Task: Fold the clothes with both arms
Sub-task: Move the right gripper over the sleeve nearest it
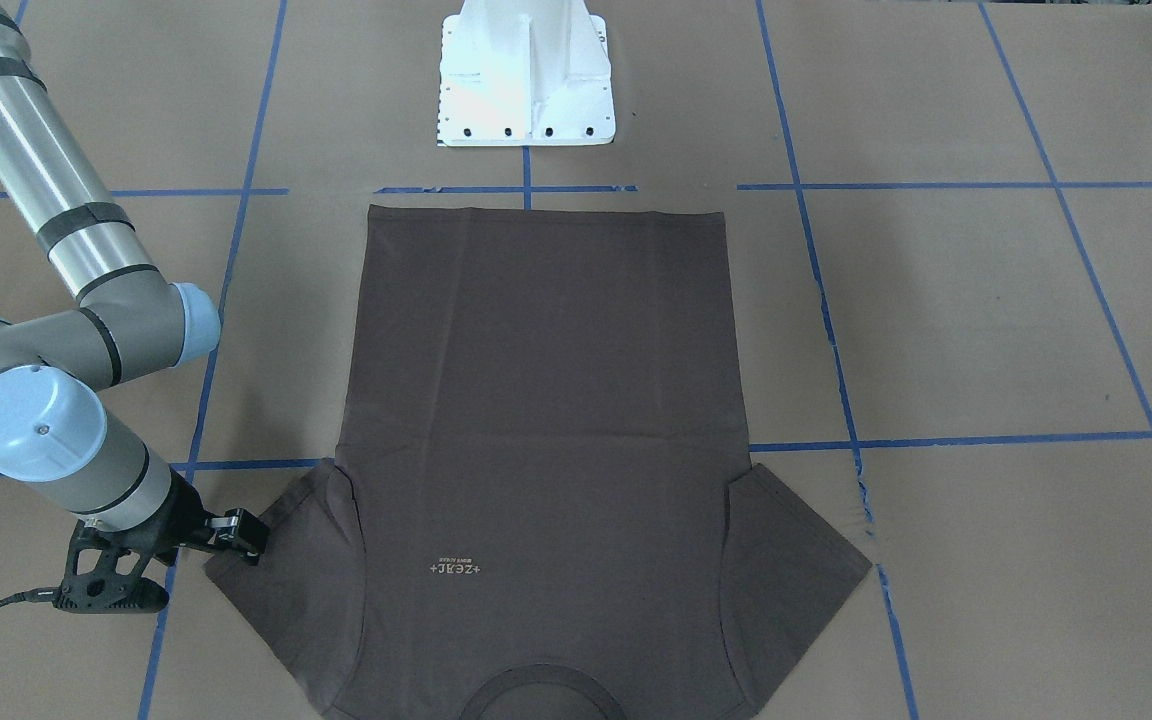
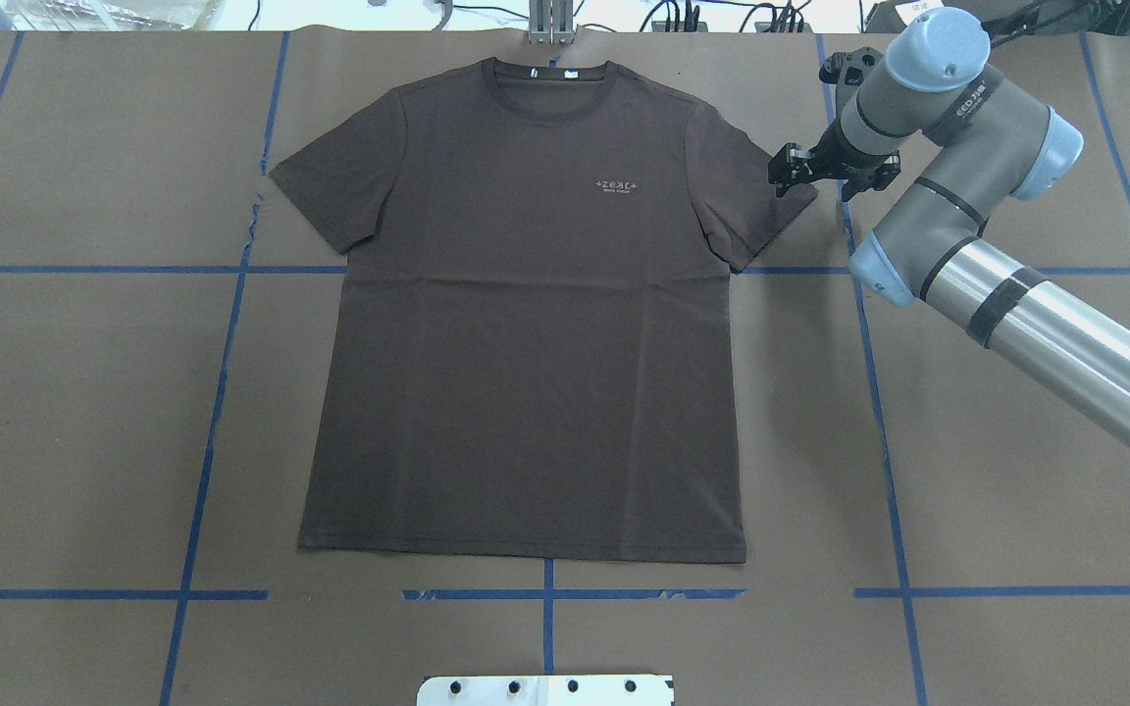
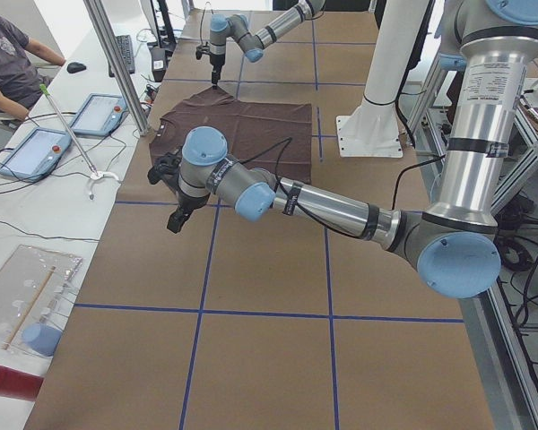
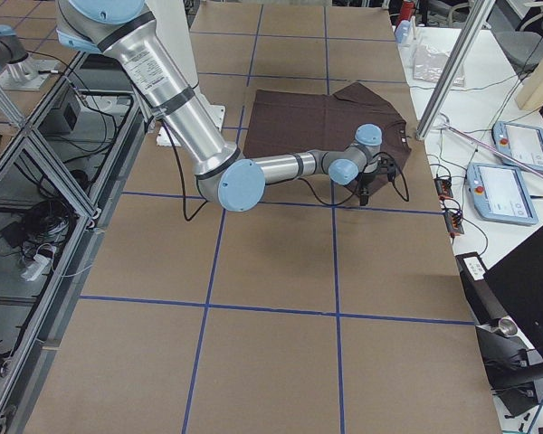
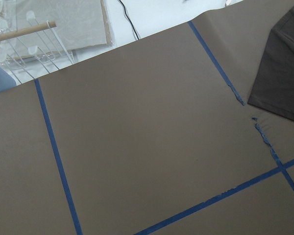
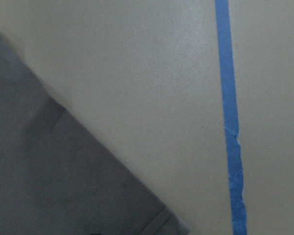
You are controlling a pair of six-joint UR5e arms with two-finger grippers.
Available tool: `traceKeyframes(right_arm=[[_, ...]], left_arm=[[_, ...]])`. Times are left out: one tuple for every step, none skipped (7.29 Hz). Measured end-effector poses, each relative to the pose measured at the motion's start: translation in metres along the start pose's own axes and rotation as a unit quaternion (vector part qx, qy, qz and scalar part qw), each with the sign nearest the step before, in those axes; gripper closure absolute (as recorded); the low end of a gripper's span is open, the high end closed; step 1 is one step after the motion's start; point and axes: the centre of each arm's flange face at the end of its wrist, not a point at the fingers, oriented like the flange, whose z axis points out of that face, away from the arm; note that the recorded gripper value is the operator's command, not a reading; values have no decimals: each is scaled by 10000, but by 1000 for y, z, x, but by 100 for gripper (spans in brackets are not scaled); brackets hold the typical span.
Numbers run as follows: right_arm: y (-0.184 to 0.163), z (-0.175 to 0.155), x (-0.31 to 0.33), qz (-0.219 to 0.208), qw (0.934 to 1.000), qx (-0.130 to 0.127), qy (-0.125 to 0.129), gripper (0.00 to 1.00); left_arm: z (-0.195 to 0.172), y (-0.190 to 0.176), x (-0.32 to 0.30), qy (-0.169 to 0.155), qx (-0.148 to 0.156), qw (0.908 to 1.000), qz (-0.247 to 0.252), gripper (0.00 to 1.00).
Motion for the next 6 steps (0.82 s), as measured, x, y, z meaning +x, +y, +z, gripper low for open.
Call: traceKeyframes(right_arm=[[0, 2, 1, 33, 10000, -12, 17, 51], [-1, 2, 1, 87, 10000, -11, 18, 80], [-2, 1, -1, 134, 9999, -2, 10, 100], [-3, 0, -2, 154, 9999, 3, 3, 100], [-3, -1, -3, 157, 9999, 7, -2, 100], [-4, -2, -5, 154, 9999, 13, -10, 100]], left_arm=[[0, 0, 0, 14, -7, 10000, -3, 0], [0, 1, 0, 18, -13, 10000, -7, 0], [1, 1, 0, 19, -16, 10000, -11, 0], [1, 1, -1, 19, -20, 10000, -16, 0], [1, 2, -1, 19, -22, 10000, -17, 0], [1, 1, -1, 19, -20, 10000, -16, 0]])
